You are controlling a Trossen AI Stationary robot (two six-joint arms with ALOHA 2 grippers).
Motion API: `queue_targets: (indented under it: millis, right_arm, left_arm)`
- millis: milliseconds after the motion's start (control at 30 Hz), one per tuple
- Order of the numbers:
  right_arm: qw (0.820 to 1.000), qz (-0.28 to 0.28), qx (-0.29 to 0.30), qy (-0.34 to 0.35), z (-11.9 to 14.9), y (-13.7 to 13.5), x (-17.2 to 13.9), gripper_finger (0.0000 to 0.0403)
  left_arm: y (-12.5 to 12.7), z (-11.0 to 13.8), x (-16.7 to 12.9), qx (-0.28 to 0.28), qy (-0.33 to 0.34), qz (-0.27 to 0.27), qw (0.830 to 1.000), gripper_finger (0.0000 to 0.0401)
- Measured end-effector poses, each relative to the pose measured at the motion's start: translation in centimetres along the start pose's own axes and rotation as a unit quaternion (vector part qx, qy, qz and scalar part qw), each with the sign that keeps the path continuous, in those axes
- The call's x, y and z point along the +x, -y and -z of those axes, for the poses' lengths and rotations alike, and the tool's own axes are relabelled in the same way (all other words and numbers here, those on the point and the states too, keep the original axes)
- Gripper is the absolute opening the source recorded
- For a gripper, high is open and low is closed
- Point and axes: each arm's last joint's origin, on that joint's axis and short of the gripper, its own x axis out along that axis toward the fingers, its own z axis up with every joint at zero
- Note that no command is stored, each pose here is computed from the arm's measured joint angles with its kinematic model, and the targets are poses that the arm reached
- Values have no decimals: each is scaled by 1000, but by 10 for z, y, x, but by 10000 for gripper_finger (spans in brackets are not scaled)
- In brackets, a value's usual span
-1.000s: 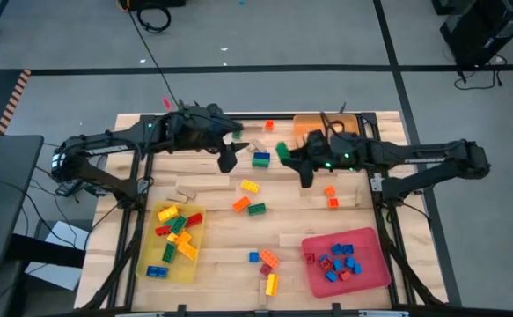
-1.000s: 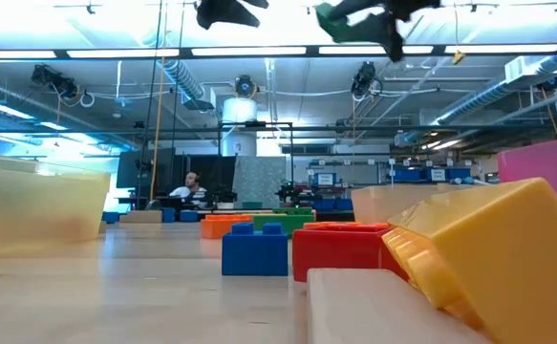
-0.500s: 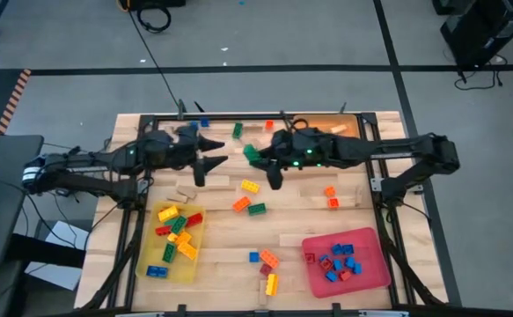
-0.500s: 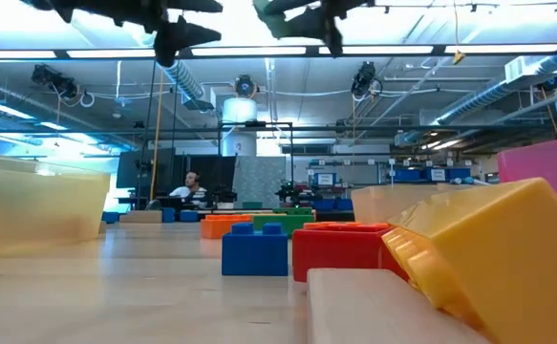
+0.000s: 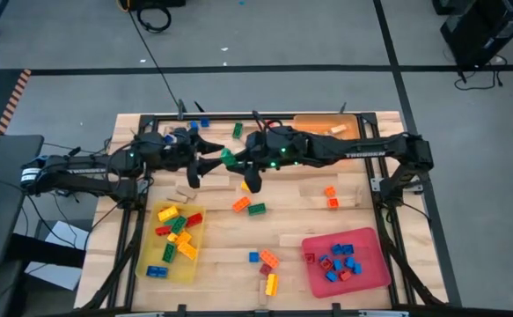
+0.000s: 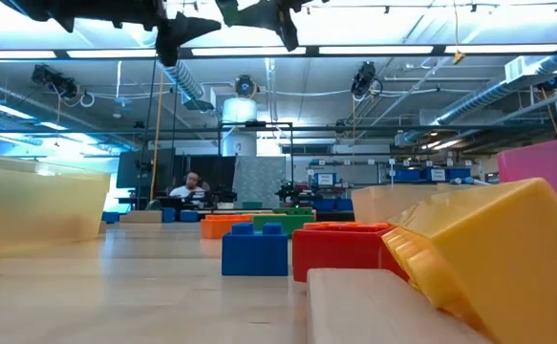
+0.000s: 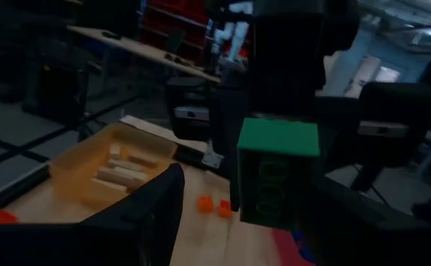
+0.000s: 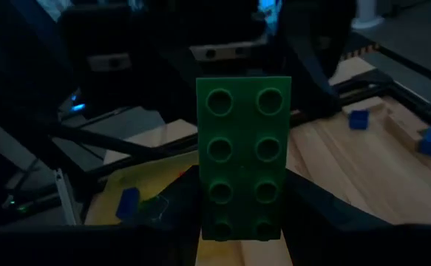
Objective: Sort blocks by size
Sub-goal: Put the large green game piece into the yellow bin
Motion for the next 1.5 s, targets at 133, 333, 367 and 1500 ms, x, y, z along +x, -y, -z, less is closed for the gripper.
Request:
queue_targets:
  millis: [133,333,367,1500]
  right_arm:
    - [1000,-3,0,3,-1,-1,0,154]
    - [1000,-12,-3,18,-7,-4,-7,154]
    - [1000,-13,-3,22,-9,-4,-10,154]
    - [999,7,-44,14,-14,-10,-27,154]
  left_arm:
    - [1,0,1,2,-3,16,1000,248]
    - [2,-2,0,14,4,25,1000,248]
    - [2,-2,0,14,3,26,1000,248]
    - [1,-4,24,38,69,76,994,248]
